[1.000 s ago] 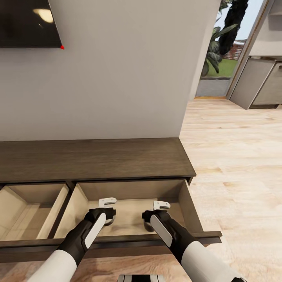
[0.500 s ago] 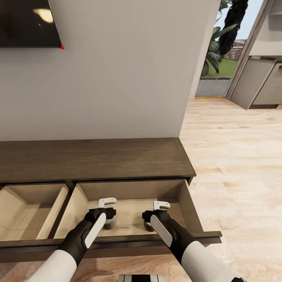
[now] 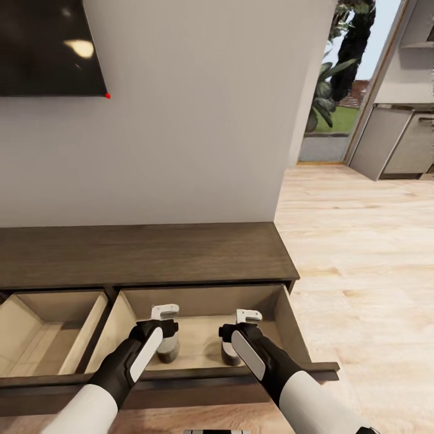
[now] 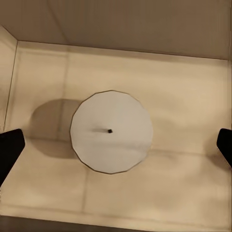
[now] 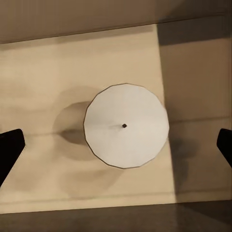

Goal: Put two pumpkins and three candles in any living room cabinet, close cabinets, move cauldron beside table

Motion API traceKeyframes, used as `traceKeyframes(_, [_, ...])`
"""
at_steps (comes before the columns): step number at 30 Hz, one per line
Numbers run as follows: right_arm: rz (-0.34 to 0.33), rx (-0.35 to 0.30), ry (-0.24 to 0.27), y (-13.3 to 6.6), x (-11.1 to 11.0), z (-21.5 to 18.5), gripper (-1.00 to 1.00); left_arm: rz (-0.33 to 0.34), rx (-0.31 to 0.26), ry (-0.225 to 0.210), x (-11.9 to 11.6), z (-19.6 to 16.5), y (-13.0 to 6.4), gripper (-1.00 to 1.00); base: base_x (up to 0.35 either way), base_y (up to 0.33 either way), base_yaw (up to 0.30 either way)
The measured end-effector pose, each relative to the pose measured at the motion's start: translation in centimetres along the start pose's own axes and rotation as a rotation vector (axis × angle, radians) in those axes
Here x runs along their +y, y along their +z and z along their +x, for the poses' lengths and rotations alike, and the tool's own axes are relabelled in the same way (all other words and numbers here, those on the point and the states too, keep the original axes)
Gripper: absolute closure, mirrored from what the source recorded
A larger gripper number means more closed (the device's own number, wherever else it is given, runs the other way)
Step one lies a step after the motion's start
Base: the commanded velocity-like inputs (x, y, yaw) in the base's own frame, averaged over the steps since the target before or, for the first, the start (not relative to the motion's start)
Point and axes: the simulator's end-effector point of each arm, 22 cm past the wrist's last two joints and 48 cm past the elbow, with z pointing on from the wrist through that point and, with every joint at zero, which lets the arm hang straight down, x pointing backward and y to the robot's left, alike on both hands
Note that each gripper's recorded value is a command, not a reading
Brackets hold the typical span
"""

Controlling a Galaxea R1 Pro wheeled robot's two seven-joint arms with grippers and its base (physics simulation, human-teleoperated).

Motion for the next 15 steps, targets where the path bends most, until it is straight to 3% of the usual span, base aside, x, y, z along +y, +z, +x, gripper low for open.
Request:
traceKeyframes(12, [-0.002,-0.048,-0.004,-2.1,0.2,-2.1,-1.0,0.027,-0.049,-0.004,-0.6,-2.9,-2.8,-1.0,0.0,0.0,0.0])
traceKeyframes(15, [-0.004,-0.06,-0.005,-2.7,0.3,-2.6,-1.0,0.035,-0.038,0.01,-0.8,-3.3,-3.6,-1.0,0.0,0.0,0.0])
